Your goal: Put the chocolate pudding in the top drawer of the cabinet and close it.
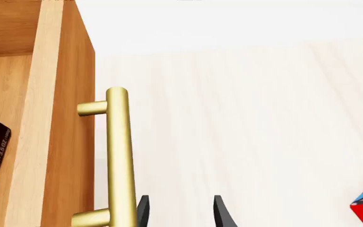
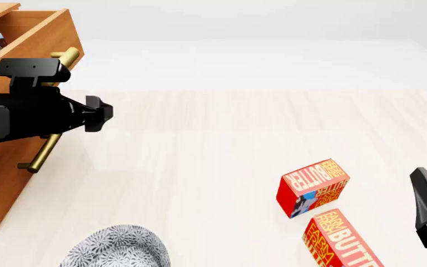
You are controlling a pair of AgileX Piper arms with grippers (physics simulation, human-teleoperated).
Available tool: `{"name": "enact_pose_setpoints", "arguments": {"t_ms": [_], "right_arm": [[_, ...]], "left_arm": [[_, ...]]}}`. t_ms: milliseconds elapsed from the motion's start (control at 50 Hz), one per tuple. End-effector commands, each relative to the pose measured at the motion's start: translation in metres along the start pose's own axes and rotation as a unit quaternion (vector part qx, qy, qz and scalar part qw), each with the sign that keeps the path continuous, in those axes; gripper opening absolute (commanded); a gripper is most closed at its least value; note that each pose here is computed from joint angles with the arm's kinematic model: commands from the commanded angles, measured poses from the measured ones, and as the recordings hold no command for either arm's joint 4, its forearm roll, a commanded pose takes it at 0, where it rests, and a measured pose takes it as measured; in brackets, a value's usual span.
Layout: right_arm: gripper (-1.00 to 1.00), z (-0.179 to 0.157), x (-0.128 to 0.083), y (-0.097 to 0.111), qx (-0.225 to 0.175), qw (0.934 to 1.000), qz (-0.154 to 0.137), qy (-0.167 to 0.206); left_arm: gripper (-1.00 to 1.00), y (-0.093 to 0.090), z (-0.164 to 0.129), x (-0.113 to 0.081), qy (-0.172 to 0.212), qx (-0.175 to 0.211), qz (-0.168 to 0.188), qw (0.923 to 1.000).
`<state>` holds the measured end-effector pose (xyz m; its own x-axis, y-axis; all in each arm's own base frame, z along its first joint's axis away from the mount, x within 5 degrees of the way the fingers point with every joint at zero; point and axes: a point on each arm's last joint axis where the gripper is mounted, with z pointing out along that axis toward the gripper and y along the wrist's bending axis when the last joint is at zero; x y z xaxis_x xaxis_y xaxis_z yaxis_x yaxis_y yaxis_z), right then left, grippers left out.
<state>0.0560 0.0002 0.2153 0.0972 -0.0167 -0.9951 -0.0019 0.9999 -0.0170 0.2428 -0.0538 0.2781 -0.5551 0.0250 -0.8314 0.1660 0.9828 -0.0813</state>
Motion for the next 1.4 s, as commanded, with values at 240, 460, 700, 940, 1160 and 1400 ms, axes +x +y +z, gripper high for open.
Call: {"name": "enact_pose_setpoints", "arguments": {"t_ms": [240, 460, 700, 940, 1160, 1400], "right_arm": [[1.00, 0.000, 0.000, 0.000, 0.000, 1.0000, 0.000, 0.000], [1.00, 0.000, 0.000, 0.000, 0.000, 1.0000, 0.000, 0.000], [1.00, 0.000, 0.000, 0.000, 0.000, 1.0000, 0.000, 0.000], [1.00, 0.000, 0.000, 0.000, 0.000, 1.0000, 0.000, 0.000], [1.00, 0.000, 0.000, 0.000, 0.000, 1.0000, 0.000, 0.000], [1.00, 0.000, 0.000, 0.000, 0.000, 1.0000, 0.000, 0.000]], "left_arm": [[1.00, 0.029, -0.008, -0.013, -0.014, -0.051, -0.032, 0.9981], [1.00, 0.043, -0.007, -0.012, -0.015, -0.075, -0.047, 0.9960], [1.00, 0.055, -0.007, -0.020, -0.020, -0.093, -0.067, 0.9933], [1.00, 0.077, 0.008, -0.016, -0.013, -0.123, -0.101, 0.9872], [1.00, 0.101, 0.016, -0.019, -0.011, -0.152, -0.120, 0.9809], [1.00, 0.136, 0.017, -0.022, -0.014, -0.196, -0.154, 0.9684]]}}
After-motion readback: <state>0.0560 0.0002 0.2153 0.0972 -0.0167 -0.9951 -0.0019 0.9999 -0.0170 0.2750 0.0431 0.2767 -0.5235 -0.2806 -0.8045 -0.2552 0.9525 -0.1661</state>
